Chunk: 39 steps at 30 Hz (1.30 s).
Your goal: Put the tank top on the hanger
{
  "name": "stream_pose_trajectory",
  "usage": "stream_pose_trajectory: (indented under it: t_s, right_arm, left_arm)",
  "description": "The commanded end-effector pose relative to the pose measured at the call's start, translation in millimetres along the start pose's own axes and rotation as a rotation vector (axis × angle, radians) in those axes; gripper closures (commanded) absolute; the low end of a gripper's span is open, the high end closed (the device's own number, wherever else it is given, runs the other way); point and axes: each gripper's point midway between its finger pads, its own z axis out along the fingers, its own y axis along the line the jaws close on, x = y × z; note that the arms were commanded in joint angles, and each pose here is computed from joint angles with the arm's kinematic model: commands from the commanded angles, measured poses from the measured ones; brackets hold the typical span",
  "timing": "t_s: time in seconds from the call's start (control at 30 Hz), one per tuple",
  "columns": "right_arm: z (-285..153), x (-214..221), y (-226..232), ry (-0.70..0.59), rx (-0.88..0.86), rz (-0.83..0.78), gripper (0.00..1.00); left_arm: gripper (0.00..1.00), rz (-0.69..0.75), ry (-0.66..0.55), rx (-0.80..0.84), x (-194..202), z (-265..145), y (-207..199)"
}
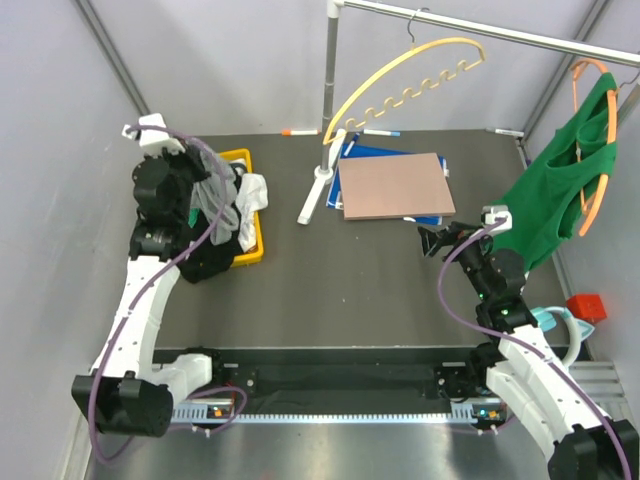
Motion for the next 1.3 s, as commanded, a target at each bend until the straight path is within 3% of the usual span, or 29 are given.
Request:
stream_pose_trajectory:
  t_s: [0.0, 0.2, 0.33, 0.63, 0.9, 1.0, 1.13, 1.23, 1.27]
  right_arm:
    - [1, -28, 13, -0.066, -0.04, 0.003, 0.0]
    - [1, -26, 13, -0.057, -0.042, 0.002, 0.0]
    - [1, -26, 13, -0.052, -0.043, 0.003, 0.0]
    - [0, -27, 14, -0.049, -0.046, -0.002, 0.0]
    - [0, -27, 15, -0.045, -0.046, -0.001, 0.0]
    - [0, -26, 14, -0.042, -0.045, -0.002, 0.0]
    - [-1, -27, 16, -0.042, -0.053, 0.0, 0.01]
    - [-2, -27, 18, -0.041, -0.061, 0.001, 0.0]
    - [-2, -27, 18, -0.041, -0.064, 0.001, 0.0]
  left_arm:
    - [1.0, -0.02, -0.218, 0.143, -102, -10, -39]
    - [1.0, -0.002, -0.282, 0.321, -150, -22, -89]
    - [1.0, 0.033, -0.3, 0.423, -161, -34, -123]
    - [1.0, 0.034, -0.244, 0.724, -148, -75, -207]
    - [1.0, 0.012, -0.155, 0.982, -134, -112, -251]
    - [1.0, -0.01, -0.08, 1.111, -118, -120, -271]
    - [1.0, -0.056, 0.028, 1.156, -77, -119, -279]
    - [1.0, -0.084, 0.09, 1.097, -28, -109, -268]
    - [1.0, -0.087, 0.173, 1.055, 15, -103, -260]
